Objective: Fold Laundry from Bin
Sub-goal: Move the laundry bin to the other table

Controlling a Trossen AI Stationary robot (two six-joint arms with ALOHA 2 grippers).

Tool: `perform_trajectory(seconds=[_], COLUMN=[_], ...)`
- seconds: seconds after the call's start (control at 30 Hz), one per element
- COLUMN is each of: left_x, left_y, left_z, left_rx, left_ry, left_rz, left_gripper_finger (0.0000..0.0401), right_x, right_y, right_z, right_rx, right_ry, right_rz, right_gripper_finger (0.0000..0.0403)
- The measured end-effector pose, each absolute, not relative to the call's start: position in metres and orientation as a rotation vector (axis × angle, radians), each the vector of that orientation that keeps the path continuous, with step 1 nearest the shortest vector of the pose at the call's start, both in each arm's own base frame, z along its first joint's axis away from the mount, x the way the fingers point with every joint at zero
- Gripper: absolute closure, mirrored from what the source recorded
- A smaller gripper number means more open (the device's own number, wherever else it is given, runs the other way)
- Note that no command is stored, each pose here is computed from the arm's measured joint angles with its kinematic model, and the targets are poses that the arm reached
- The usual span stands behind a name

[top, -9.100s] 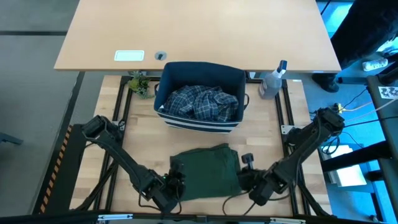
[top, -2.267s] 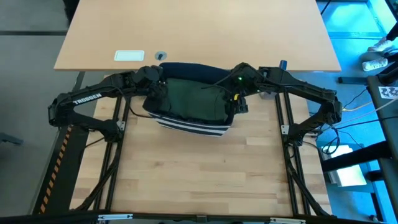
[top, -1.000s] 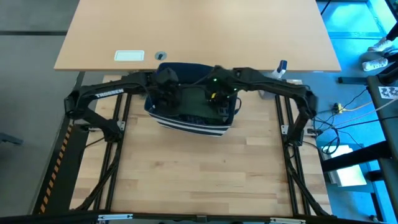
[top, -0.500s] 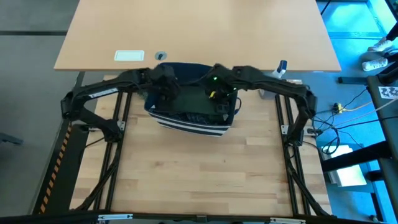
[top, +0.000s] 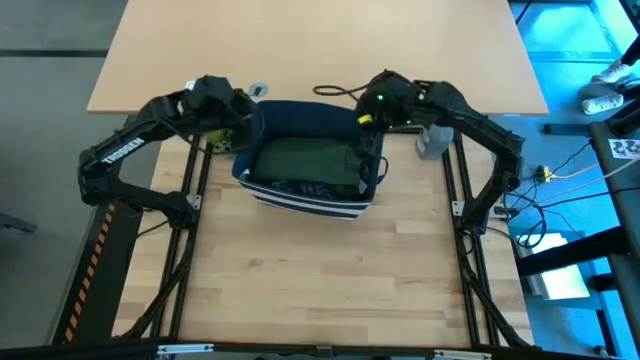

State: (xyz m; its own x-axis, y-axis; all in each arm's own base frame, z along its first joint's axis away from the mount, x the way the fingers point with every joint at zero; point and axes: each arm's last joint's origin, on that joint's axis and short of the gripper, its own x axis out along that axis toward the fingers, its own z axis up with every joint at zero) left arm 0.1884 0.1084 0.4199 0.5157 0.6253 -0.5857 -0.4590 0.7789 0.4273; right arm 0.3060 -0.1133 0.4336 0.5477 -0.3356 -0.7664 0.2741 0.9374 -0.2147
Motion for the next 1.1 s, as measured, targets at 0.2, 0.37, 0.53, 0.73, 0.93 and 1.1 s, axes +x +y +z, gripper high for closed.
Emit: perform_trajectory(seconds=[0.2, 0.37, 0.53, 0.73, 0.93, 1.1], left_x=[0.163, 0.147, 0.139, 0.137, 0.135, 0.132], left_y=[0.122, 0.132, 0.140, 0.147, 0.147, 0.142], left_z=[0.406, 0.400, 0.400, 0.398, 0.393, 0.394], left_rx=[0.037, -0.089, -0.168, -0.242, -0.263, -0.241], left_ry=[0.992, 1.062, 1.029, 0.991, 0.981, 0.875], left_rz=[0.705, 0.736, 0.737, 0.765, 0.721, 0.729], left_gripper_finger=[0.0239, 0.0213, 0.0198, 0.0194, 0.0195, 0.0196], right_x=[0.282, 0.266, 0.250, 0.251, 0.237, 0.211], right_y=[-0.131, -0.143, -0.148, -0.147, -0.135, -0.116], right_z=[0.424, 0.424, 0.431, 0.424, 0.393, 0.378], right_rx=[0.110, 0.230, 0.321, 0.395, 0.416, 0.507], right_ry=[1.088, 1.114, 1.095, 1.096, 1.090, 0.827], right_rz=[-0.432, -0.498, -0.581, -0.620, -0.618, -0.540], right_gripper_finger=[0.0327, 0.0268, 0.0221, 0.0187, 0.0187, 0.0195])
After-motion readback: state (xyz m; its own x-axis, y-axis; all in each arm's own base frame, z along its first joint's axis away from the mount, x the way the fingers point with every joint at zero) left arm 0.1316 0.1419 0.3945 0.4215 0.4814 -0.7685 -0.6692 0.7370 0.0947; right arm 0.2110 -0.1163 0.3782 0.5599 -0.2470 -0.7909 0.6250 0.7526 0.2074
